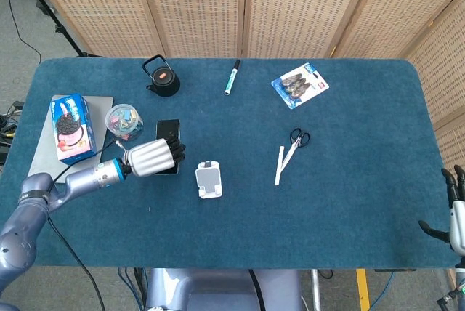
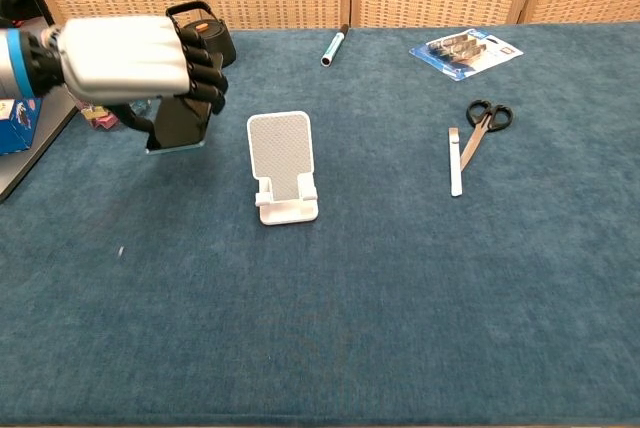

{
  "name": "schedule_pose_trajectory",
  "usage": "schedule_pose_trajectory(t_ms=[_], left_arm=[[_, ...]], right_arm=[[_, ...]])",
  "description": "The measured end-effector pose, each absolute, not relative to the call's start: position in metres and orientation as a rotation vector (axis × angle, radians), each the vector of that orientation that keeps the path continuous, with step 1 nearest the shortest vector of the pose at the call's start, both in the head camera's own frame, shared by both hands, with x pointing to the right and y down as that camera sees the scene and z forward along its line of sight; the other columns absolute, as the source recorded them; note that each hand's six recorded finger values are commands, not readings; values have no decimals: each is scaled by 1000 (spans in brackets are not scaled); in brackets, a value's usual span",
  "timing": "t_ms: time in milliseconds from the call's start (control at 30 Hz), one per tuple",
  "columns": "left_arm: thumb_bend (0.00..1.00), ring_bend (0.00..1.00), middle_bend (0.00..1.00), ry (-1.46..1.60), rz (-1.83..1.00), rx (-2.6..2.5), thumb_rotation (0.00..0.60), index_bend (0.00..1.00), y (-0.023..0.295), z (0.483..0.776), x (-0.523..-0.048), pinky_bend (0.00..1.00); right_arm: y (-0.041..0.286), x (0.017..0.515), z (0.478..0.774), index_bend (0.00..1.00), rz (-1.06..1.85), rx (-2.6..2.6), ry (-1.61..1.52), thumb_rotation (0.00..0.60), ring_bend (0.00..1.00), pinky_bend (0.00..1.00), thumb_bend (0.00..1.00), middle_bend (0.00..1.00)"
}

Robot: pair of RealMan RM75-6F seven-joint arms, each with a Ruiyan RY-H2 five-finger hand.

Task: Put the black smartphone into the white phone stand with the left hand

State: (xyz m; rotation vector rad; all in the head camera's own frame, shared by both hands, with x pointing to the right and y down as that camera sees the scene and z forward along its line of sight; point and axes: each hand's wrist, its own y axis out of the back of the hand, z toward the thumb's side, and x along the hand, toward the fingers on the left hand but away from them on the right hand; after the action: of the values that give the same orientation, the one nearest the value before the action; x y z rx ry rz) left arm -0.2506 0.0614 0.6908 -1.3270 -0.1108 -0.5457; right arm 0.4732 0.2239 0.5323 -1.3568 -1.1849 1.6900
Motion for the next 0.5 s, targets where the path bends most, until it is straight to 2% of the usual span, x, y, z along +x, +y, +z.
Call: schedule_pose_trajectory(t_ms=[300,500], left_arm=[[168,375,573,-97,-467,-1229,600,688,50,650,-248,345],[164,376,573,-100,-420,-1172,600,688,55,620,-232,345]], right_arm=[[225,468,531,0,1673,-1384,-1180,600,0,0,0,0],[226,466,528,0,1659,-1400,-1185,600,0,0,0,0]])
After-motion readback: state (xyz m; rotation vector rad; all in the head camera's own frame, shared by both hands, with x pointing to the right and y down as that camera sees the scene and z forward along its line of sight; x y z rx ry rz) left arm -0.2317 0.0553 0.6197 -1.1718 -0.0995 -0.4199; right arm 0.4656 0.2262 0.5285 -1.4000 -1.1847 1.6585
